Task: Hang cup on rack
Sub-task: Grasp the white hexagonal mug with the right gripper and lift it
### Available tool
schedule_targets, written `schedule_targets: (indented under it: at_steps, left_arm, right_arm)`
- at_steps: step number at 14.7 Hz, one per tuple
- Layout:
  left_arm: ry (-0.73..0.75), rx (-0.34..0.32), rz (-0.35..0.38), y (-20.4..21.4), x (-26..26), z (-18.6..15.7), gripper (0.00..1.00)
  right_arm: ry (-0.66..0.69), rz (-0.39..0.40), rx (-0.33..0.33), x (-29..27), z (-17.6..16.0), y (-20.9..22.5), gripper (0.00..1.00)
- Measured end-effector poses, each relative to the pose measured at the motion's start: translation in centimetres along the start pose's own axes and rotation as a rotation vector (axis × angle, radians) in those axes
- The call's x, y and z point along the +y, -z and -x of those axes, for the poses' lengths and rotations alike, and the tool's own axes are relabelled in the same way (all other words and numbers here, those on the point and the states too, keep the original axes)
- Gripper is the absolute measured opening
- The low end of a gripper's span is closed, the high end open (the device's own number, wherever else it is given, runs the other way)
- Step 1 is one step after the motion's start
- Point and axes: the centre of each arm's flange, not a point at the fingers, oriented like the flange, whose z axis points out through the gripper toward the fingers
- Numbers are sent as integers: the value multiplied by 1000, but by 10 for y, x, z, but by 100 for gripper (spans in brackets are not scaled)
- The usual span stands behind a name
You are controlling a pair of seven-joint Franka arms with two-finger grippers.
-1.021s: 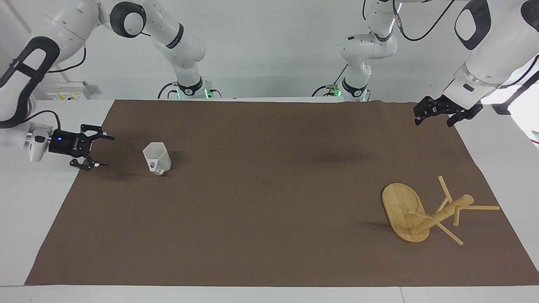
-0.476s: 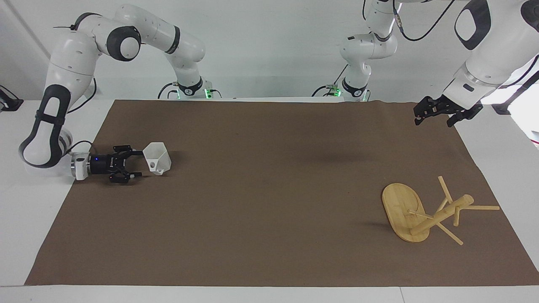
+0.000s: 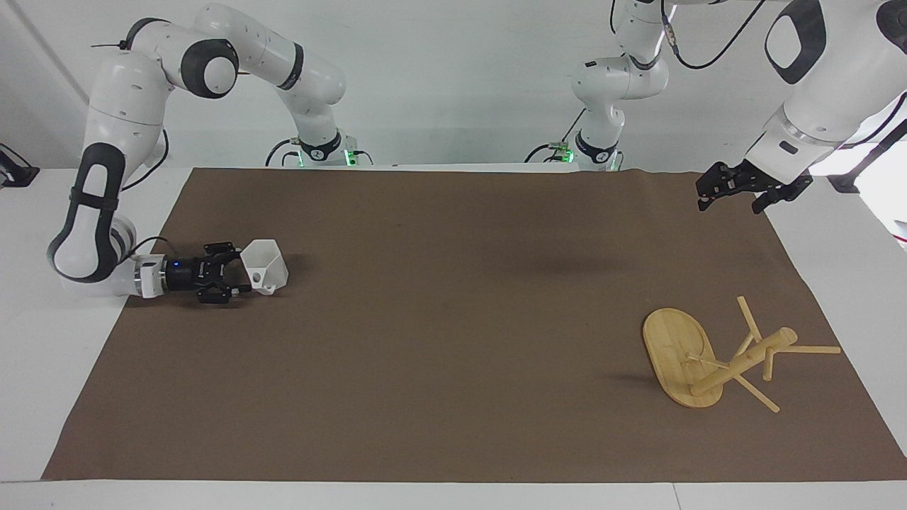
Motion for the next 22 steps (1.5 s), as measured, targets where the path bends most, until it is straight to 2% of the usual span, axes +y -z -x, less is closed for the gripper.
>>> schedule_targets:
  at_steps: [15, 16, 17, 19, 22]
  left_arm:
    - [0, 0, 0, 0, 0, 0, 100]
    - [0, 0, 0, 0, 0, 0, 100]
    - [0, 0, 0, 0, 0, 0, 100]
    - [0, 0, 0, 0, 0, 0, 100]
    - [0, 0, 0, 0, 0, 0, 100]
  right_arm:
    - [18, -4, 48, 6, 1, -38, 100]
    - [17, -9, 49, 7, 1, -41, 95]
    - [16, -15, 50, 7, 1, -45, 95]
    - [17, -19, 54, 10, 0, -51, 78]
    - [9, -15, 71, 21, -4, -65, 77]
